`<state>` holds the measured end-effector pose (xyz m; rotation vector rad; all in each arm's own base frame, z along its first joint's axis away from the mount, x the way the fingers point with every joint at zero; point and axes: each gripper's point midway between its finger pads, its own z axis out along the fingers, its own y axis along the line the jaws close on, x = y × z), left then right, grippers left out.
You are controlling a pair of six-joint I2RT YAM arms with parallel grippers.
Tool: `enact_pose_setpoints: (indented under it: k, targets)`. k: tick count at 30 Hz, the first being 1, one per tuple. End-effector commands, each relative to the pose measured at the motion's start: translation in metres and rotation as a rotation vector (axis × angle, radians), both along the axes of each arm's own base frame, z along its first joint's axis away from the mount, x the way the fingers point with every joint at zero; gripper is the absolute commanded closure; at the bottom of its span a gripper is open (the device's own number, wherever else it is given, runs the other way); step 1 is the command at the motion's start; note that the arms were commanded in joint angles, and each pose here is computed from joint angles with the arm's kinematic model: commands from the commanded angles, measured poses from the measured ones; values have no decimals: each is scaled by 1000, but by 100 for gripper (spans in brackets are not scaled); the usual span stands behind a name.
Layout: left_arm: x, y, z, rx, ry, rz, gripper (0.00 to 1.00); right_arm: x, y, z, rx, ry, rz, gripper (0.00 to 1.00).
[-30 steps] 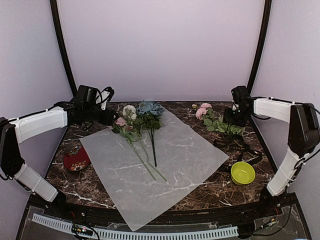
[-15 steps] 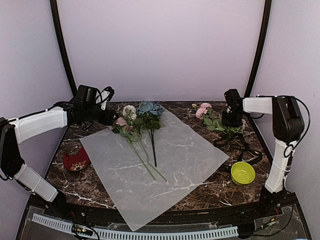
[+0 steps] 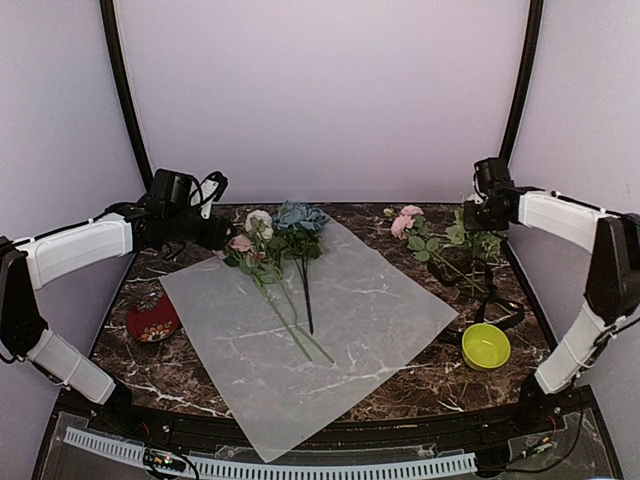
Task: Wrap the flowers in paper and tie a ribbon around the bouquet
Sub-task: Pick up the fake flower from the center of the board, then place the fake flower on the flattened wrapping paper.
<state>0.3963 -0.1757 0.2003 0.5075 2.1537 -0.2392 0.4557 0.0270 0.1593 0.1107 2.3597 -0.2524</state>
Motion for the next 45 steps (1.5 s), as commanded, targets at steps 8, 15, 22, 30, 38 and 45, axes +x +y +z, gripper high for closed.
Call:
enact_pose_setpoints:
  k: [8,15,22,30,38,45]
  targets:
    - [-5,1,13,-6,-33,-13,44,-100,10,254,56,-1032,205,100]
    - [-6,1,16,-10,-39,-16,44,-138,39,293,38,-1248,405,100]
    - [-7,2,18,-9,-45,-15,44,-125,71,290,180,-1163,537,100]
    - [-7,3,16,2,-45,-14,44,-117,224,246,564,-899,869,100]
    - [-6,3,14,5,-41,-13,43,-126,367,177,839,-664,1067,100]
    - [-6,3,12,9,-36,-13,43,-92,427,84,903,-434,1028,100]
